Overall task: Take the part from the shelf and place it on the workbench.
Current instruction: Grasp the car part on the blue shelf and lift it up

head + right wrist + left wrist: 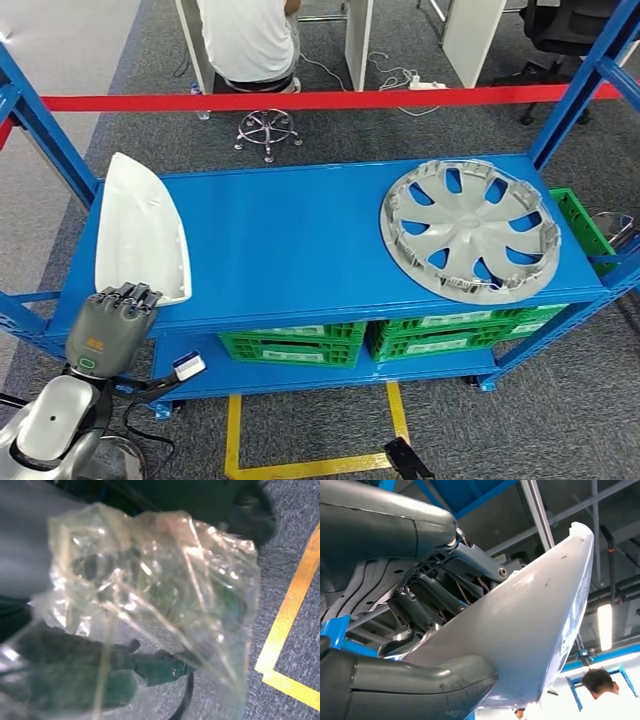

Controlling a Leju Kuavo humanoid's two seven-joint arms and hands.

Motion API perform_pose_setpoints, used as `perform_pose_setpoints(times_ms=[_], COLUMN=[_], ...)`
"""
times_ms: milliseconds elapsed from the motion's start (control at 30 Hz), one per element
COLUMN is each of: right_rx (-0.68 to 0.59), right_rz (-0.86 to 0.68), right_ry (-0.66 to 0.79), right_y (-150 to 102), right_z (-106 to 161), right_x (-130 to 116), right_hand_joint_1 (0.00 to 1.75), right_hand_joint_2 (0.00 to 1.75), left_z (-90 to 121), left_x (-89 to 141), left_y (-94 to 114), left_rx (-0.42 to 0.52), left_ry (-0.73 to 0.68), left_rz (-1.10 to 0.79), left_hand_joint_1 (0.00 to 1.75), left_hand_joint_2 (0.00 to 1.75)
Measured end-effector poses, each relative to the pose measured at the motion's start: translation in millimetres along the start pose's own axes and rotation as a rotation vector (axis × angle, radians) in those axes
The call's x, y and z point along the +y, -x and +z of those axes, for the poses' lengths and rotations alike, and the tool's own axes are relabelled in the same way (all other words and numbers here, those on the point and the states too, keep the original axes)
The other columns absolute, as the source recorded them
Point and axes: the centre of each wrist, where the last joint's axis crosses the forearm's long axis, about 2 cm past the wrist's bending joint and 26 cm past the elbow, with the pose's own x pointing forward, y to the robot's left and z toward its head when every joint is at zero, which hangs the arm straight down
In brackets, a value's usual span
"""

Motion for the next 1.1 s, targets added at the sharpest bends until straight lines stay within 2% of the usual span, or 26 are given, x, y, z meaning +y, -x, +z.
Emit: perform_pose_setpoints(times_ms=[1100], right_rx=[0.027], right_rz=[-0.033], right_ry=[0.018], right_y=[-1.7], right_z=[-0.5], right_x=[-2.4], right_hand_joint_1=[0.00], right_hand_joint_2=[0.00], left_z=[7.7], left_x=[-1.7], left_y=[-7.8], left_rx=[0.062], left_ry=[0.091], left_rz=[0.004], left_hand_joint_1=[1.75], left_hand_joint_2=[1.75])
